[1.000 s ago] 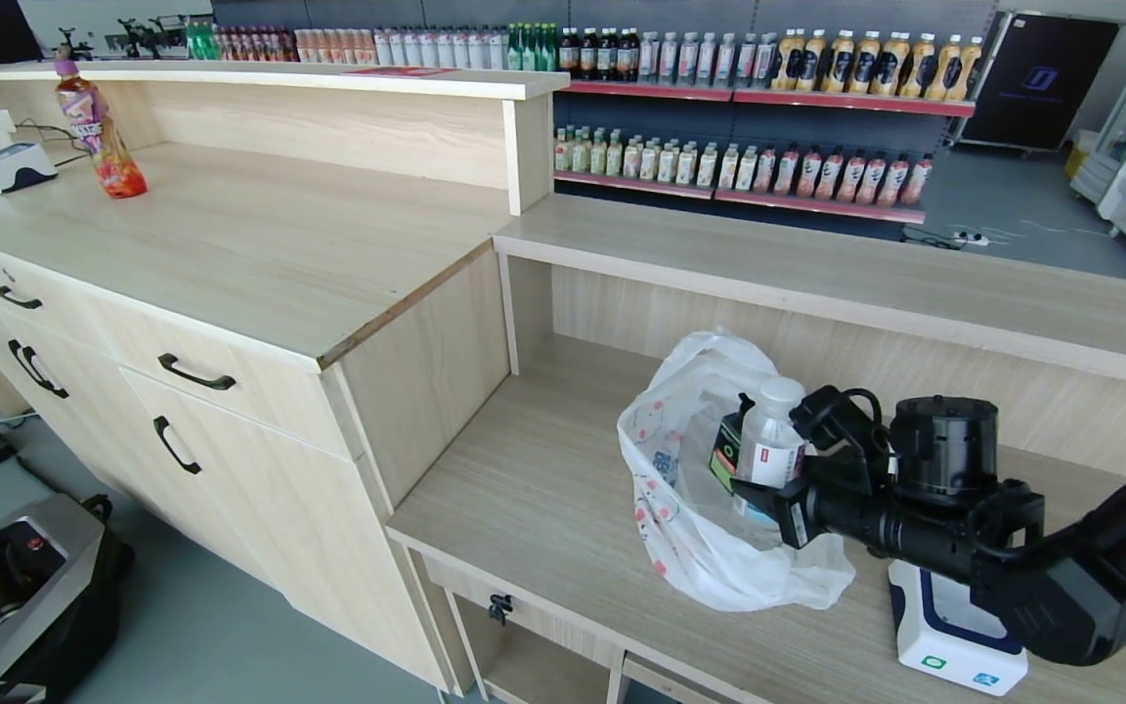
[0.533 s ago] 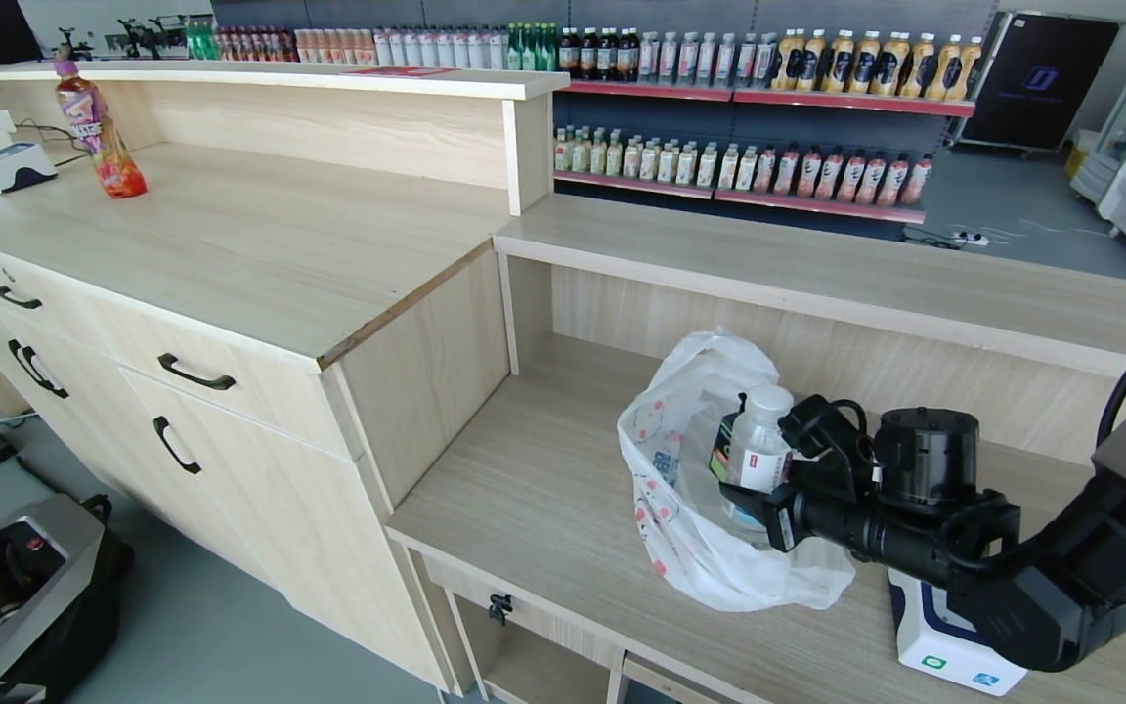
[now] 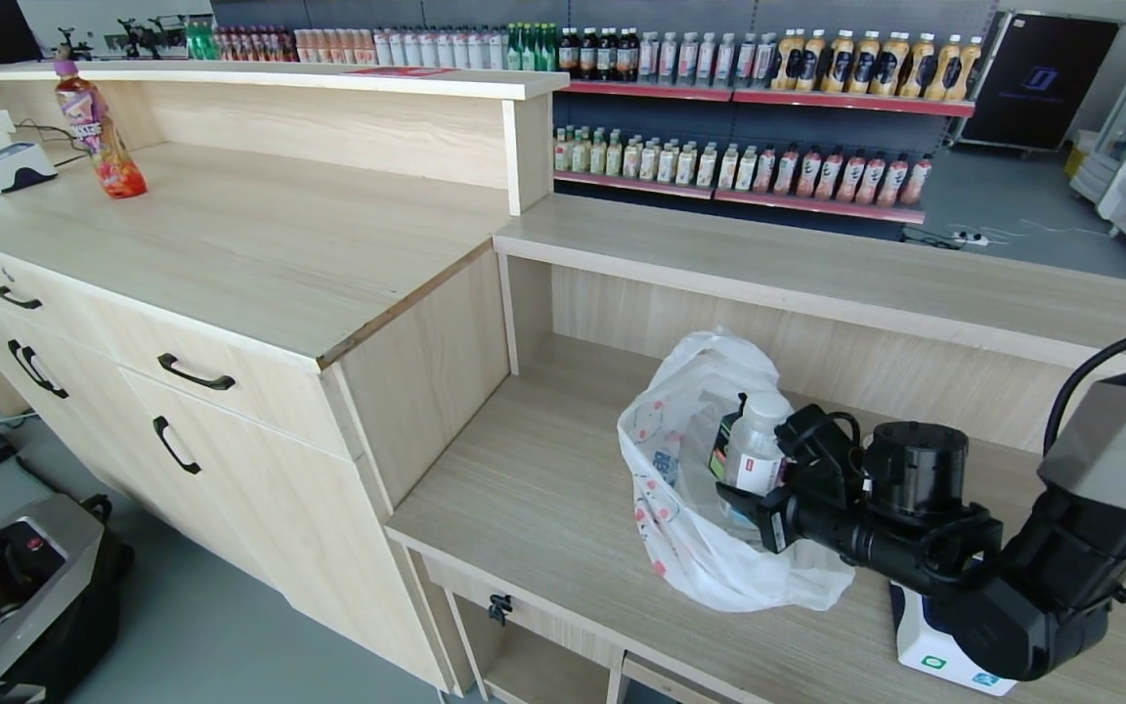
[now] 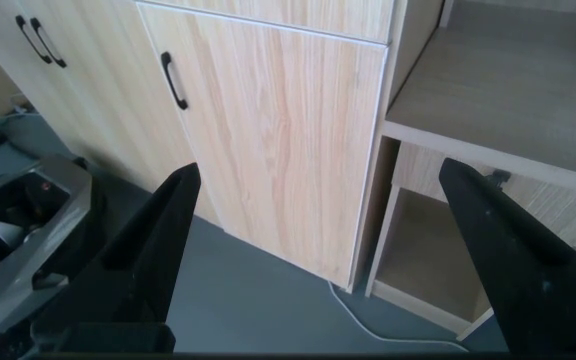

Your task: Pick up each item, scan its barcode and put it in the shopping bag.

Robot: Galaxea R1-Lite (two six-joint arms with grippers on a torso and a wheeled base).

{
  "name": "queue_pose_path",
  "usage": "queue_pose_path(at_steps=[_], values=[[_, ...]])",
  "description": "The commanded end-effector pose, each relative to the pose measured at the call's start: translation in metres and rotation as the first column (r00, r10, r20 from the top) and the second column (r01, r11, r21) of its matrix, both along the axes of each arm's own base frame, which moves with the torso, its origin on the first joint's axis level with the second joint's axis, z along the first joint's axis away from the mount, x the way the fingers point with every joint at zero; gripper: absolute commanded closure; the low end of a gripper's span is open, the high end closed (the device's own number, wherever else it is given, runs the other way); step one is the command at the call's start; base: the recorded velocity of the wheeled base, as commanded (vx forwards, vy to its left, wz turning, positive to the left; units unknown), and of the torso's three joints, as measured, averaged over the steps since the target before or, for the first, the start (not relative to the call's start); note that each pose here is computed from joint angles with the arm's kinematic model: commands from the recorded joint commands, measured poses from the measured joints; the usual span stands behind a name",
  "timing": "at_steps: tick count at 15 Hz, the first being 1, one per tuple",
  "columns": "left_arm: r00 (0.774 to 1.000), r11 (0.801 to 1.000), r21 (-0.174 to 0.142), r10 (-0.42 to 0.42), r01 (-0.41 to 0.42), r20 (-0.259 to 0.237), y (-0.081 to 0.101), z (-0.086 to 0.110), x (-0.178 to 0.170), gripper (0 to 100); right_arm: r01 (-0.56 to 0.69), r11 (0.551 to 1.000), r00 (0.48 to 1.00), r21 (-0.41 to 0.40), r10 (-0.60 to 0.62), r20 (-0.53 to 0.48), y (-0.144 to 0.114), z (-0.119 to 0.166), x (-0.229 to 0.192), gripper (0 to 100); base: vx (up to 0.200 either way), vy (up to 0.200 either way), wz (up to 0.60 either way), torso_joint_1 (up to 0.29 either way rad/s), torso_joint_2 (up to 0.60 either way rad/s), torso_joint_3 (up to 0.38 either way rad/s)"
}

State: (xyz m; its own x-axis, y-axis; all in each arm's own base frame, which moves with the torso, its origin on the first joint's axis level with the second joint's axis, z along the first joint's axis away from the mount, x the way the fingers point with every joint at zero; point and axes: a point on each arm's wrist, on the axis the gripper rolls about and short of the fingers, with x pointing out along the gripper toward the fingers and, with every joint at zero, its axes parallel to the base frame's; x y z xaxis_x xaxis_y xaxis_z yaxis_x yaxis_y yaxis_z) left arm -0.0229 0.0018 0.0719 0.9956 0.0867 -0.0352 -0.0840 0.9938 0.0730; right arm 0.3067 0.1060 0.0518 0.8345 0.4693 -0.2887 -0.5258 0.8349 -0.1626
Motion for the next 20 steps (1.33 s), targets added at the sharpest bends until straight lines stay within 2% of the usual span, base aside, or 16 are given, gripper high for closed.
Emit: queue_pose_path(at_steps=[1,20], values=[[1.0,1.0,0.0,0.001,-0.001,0.0,0.0,0.0,0.0,0,-0.001,1.0,1.0,-0.009,0.001,-0.027,0.0,-0.01,0.001,100,0.0,0.0,0.0,0.0,0.0,0.0],[1.0,1.0,0.0,0.001,-0.001,0.0,0.0,0.0,0.0,0,0.013,1.0,0.998,-0.019,-0.014,-0.059,-0.004,-0.025,0.004,100,0.0,0.0,0.0,0.0,0.0,0.0]])
